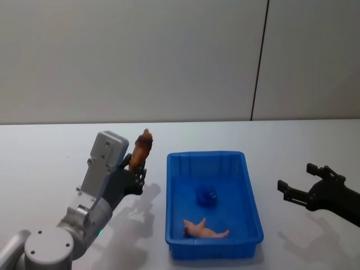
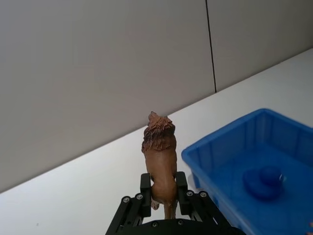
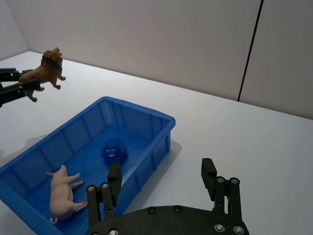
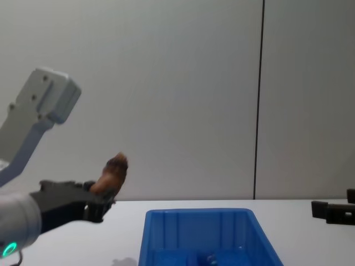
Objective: Pick up the two dolls from the table and place them into the box.
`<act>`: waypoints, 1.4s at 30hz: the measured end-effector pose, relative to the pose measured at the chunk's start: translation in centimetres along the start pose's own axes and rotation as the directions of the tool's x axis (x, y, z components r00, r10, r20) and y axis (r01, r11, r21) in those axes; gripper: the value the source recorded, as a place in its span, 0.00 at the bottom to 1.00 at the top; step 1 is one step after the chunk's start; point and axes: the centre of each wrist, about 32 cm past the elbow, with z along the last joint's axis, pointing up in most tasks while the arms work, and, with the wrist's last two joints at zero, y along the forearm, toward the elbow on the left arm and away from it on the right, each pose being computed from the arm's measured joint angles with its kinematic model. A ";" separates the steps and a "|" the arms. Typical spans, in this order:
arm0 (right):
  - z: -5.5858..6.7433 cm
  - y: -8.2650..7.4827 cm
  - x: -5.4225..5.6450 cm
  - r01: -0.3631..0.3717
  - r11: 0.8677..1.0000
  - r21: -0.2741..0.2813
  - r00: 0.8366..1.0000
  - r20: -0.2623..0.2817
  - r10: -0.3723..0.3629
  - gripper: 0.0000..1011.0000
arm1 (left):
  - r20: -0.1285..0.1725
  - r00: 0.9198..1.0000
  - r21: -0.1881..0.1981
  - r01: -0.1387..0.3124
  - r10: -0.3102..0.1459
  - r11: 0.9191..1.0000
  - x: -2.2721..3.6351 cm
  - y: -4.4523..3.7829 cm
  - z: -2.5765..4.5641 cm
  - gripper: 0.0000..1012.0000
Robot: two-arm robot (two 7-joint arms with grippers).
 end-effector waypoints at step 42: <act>0.0 0.0 0.0 0.000 1.000 0.000 1.000 0.000 0.000 0.99 | 0.020 0.984 -0.131 0.180 -0.179 0.975 -3.94 -4.17 3.04 0.88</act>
